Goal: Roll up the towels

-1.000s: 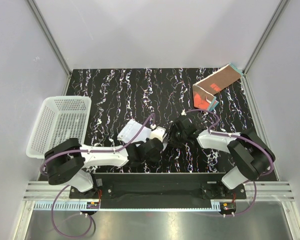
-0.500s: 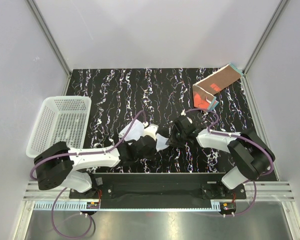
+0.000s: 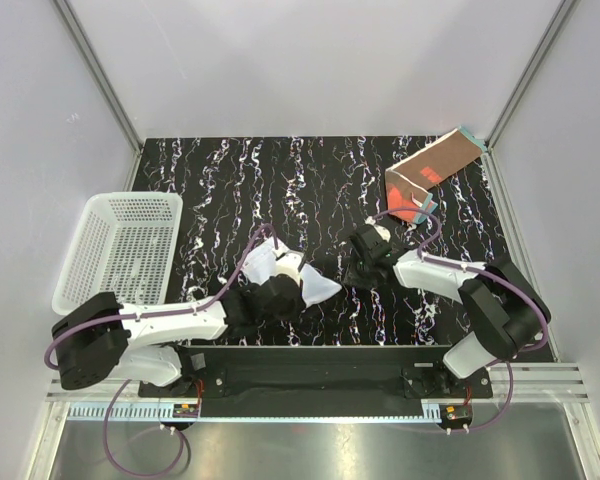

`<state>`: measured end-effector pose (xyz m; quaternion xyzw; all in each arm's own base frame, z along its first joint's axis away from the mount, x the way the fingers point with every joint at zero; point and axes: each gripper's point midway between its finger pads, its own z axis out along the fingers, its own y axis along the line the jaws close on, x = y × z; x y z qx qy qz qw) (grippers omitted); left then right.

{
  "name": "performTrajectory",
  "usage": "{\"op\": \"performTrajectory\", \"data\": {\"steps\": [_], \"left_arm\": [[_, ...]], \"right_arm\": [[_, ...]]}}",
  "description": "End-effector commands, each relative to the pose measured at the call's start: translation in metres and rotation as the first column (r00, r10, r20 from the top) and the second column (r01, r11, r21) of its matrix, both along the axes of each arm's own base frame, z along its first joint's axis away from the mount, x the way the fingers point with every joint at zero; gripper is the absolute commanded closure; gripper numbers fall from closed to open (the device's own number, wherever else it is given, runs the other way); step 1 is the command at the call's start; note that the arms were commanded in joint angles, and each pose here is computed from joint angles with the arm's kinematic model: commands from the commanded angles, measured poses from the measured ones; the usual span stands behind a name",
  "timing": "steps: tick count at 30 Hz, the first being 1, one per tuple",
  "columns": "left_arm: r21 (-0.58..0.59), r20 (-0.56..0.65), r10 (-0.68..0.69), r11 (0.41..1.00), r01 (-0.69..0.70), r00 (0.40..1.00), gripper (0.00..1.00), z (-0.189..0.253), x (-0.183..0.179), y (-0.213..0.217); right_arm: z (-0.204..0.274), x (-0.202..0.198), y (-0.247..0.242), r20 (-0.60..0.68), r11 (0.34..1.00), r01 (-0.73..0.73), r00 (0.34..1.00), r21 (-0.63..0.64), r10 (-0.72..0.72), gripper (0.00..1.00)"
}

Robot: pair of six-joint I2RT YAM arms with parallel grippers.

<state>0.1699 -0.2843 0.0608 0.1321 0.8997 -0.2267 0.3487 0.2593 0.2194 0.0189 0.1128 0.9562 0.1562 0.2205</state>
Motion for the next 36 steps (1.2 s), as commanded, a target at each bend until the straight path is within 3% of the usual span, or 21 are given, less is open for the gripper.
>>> {"op": "performTrajectory", "data": {"steps": [1, 5, 10, 14, 18, 25, 36], "left_arm": [[-0.072, 0.011, 0.017, 0.997, -0.016, 1.0, 1.0, 0.013, 0.003, -0.006], [-0.093, -0.014, 0.015, 0.996, -0.016, 1.0, 1.0, 0.011, -0.001, -0.006], [-0.205, -0.049, 0.042, 0.977, -0.052, 0.998, 1.0, 0.023, -0.004, -0.014], [-0.277, -0.1, 0.095, 0.953, -0.12, 0.99, 1.0, 0.034, -0.001, -0.012], [-0.265, -0.177, 0.161, 0.942, -0.204, 0.971, 1.0, 0.024, 0.001, -0.003], [-0.35, -0.408, 0.22, 0.859, -0.374, 0.886, 1.0, -0.009, -0.006, 0.005], [-0.235, -0.56, 0.37, 0.787, -0.57, 0.742, 1.0, -0.046, -0.011, 0.034]], "right_arm": [[0.004, 0.015, -0.017, 0.033, 0.998, 0.023, 0.999, -0.064, -0.021, 0.65], [0.027, 0.021, -0.023, 0.089, 0.997, 0.034, 0.996, -0.07, -0.027, 0.64], [0.062, 0.025, -0.032, 0.174, 0.998, 0.048, 0.984, -0.051, -0.038, 0.62], [0.094, 0.019, -0.025, 0.248, 0.999, 0.007, 0.969, 0.037, -0.016, 0.62], [0.106, 0.004, 0.004, 0.294, 0.969, -0.138, 0.953, 0.206, 0.073, 0.58], [0.105, -0.014, 0.027, 0.303, 0.906, -0.24, 0.944, 0.349, 0.133, 0.58], [0.109, -0.029, 0.062, 0.35, 0.787, -0.374, 0.912, 0.491, 0.214, 0.66]]}}
